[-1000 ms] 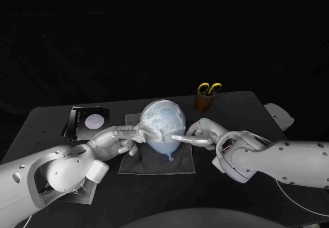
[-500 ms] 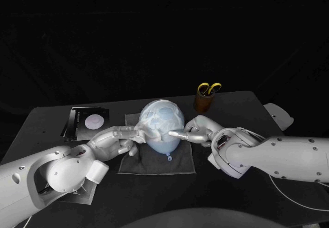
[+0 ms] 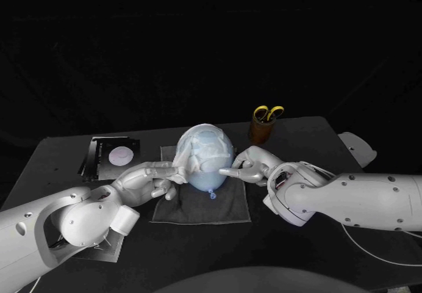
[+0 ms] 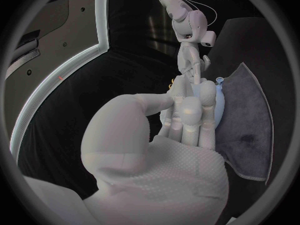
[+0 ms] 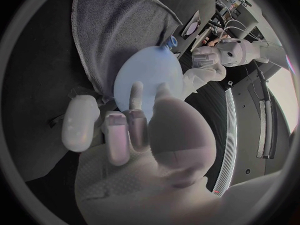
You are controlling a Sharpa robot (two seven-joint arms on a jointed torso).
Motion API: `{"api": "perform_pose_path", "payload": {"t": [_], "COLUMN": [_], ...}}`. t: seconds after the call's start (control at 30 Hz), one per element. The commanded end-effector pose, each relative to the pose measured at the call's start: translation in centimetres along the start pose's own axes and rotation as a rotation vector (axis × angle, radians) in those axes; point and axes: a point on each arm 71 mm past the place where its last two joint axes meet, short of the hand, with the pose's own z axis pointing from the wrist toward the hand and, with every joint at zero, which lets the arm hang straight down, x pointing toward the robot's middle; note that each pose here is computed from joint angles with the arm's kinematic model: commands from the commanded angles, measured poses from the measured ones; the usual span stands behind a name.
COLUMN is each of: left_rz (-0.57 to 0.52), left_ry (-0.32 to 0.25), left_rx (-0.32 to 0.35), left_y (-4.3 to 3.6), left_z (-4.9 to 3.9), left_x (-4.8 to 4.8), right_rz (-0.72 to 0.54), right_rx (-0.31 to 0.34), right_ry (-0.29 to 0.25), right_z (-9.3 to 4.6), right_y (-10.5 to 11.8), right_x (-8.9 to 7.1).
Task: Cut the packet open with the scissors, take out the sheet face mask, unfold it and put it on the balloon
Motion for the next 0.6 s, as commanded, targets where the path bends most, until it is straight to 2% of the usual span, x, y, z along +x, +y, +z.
{"api": "perform_pose_path", "payload": {"t": [0.03,0.3,0.6], "left_rz": [0.003,0.003,0.004], "left_ry": [0.017,0.013,0.004], "left_rx": [0.003,0.003,0.005], "left_y": [-0.11,-0.11,-0.12], "left_z": [0.05,0.03,0.00], "left_x": [0.22,0.14,-0.01], "right_rz": [-0.002,0.048,0.086], "right_rx": [-0.026,-0.066,-0.074], "right_ry": [-0.023,-0.036,-0.046], "right_z": [-0.1,-0.6,-1.2], "right_y": [0.2,0.6,0.4], "right_x": [-0.1,-0.2,-0.7]}}
